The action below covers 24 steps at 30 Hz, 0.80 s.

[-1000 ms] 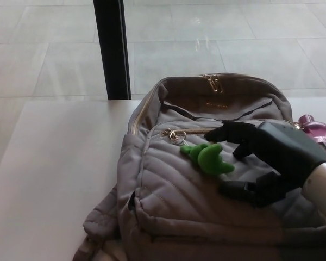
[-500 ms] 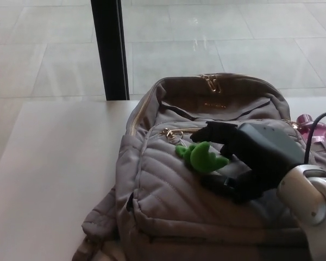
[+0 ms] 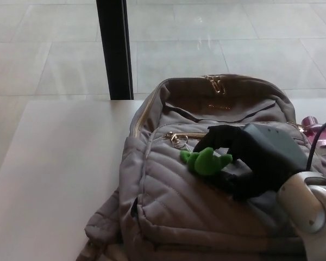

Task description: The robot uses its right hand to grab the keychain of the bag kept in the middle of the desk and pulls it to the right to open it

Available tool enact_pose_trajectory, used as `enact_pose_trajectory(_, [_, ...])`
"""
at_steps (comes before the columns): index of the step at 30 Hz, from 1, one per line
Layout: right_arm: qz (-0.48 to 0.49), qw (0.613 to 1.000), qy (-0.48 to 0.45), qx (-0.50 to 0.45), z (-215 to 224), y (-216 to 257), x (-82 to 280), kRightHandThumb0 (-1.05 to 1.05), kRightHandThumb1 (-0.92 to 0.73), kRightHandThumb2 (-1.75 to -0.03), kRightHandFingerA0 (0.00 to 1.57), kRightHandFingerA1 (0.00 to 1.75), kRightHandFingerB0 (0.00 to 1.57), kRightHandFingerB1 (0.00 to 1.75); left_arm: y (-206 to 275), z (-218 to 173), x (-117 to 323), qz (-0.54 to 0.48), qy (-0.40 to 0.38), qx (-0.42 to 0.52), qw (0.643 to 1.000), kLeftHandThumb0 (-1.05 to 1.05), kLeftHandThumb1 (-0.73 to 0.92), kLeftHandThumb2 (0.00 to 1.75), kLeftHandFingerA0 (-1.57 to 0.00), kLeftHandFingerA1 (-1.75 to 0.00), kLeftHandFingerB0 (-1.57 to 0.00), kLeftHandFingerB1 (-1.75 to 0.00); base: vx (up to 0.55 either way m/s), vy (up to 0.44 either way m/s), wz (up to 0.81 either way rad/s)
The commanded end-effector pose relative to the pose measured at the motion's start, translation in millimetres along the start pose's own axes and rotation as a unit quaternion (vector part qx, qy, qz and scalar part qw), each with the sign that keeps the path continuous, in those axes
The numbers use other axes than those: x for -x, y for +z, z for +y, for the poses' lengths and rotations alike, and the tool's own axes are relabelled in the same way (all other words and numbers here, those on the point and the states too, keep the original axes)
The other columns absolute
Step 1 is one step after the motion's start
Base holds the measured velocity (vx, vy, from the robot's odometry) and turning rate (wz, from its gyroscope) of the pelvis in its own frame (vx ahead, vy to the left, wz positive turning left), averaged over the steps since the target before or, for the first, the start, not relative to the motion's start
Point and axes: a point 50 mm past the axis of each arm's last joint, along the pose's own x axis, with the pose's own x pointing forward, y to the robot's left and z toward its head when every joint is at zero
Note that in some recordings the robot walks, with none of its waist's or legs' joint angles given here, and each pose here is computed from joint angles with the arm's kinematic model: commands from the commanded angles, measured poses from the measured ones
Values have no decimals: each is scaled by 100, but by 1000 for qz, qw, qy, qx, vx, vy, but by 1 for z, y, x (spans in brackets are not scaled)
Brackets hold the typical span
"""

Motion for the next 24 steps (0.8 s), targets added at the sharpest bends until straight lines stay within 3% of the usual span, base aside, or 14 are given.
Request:
enact_pose_trajectory(1, [23, 998, 42, -28, 25, -6, 5, -29, -60, -97, 92, 171, 88, 105, 1, 3, 0, -1, 4, 24, 1000, -90, 84, 94, -55, -57, -39, -48, 0, 0, 0])
enact_pose_trajectory(2, [25, 998, 39, -34, 25, -6, 5, -33, -52, -103, 113, 151, 92, 103, 1, 3, 0, -3, 3, 25, 1000, -86, 92, 82, -55, -55, -40, -46, 0, 0, 0])
enact_pose_trajectory(3, [28, 998, 36, -42, 25, -6, 4, -30, -59, -98, 93, 171, 89, 103, 1, 3, 1, -6, 3, 26, 1000, -81, 80, 121, -52, -63, -36, -54, 0, 0, 0])
enact_pose_trajectory(4, [32, 998, 35, -44, 25, -6, 4, -30, -59, -98, 93, 171, 89, 103, 1, 2, 0, -6, 4, 28, 1000, -81, 80, 121, -52, -63, -36, -54, 0, 0, 0])
enact_pose_trajectory(5, [31, 998, 32, -46, 26, -6, 4, -29, -59, -98, 93, 172, 91, 101, 1, 3, 1, -7, 2, 26, 1000, -90, 92, 87, -56, -56, -38, -46, 0, 0, 0])
enact_pose_trajectory(6, [26, 998, 31, -53, 26, -4, 4, -25, -59, -98, 95, 173, 90, 97, 0, 2, 1, -5, 2, 40, 999, -88, 92, 83, -58, -51, -42, -42, 0, 0, 0])
enact_pose_trajectory(12, [13, 998, 20, -64, 29, 1, 4, -29, -59, -95, 92, 174, 90, 106, 0, 1, 1, -8, 3, 39, 999, -95, 85, 96, -57, -57, -39, -48, 0, 0, 0])
enact_pose_trajectory(13, [14, 997, 16, -71, 29, 2, 4, -29, -58, -99, 92, 175, 86, 120, -1, 1, 1, -10, 4, 40, 999, -93, 92, 86, -56, -54, -42, -47, 0, 0, 0])
enact_pose_trajectory(14, [14, 997, 14, -74, 29, 3, 4, -29, -58, -99, 92, 175, 86, 120, -1, 1, 1, -11, 4, 40, 999, -93, 92, 86, -56, -54, -42, -47, 0, 0, 0])
enact_pose_trajectory(15, [10, 997, 7, -77, 28, 3, 4, -30, -58, -108, 92, 175, 75, 146, -1, 1, 1, -10, 3, 45, 999, -88, 92, 87, -59, -52, -43, -43, 0, 0, 0])
enact_pose_trajectory(17, [5, 997, -8, -70, 27, 3, 3, -33, -58, -109, 92, 175, 73, 155, -1, 1, 0, -9, 5, 45, 999, -87, 92, 87, -60, -52, -43, -43, 0, 0, 0])
enact_pose_trajectory(22, [11, 998, -28, -62, 20, 3, 2, -33, -58, -115, 91, 175, 65, 165, -1, 2, 1, -10, 7, 42, 999, -91, 91, 91, -57, -56, -42, -48, 0, 0, 0])
enact_pose_trajectory(23, [15, 998, -37, -50, 15, 2, 1, -32, -57, -117, 91, 175, 73, 146, -1, 2, 1, -10, 2, 53, 999, -88, 92, 86, -58, -53, -41, -44, 0, 0, 0])
enact_pose_trajectory(24, [15, 998, -37, -49, 15, 2, 1, -32, -57, -117, 91, 175, 73, 146, -1, 2, 1, -9, 2, 54, 999, -88, 92, 86, -58, -53, -41, -44, 0, 0, 0])
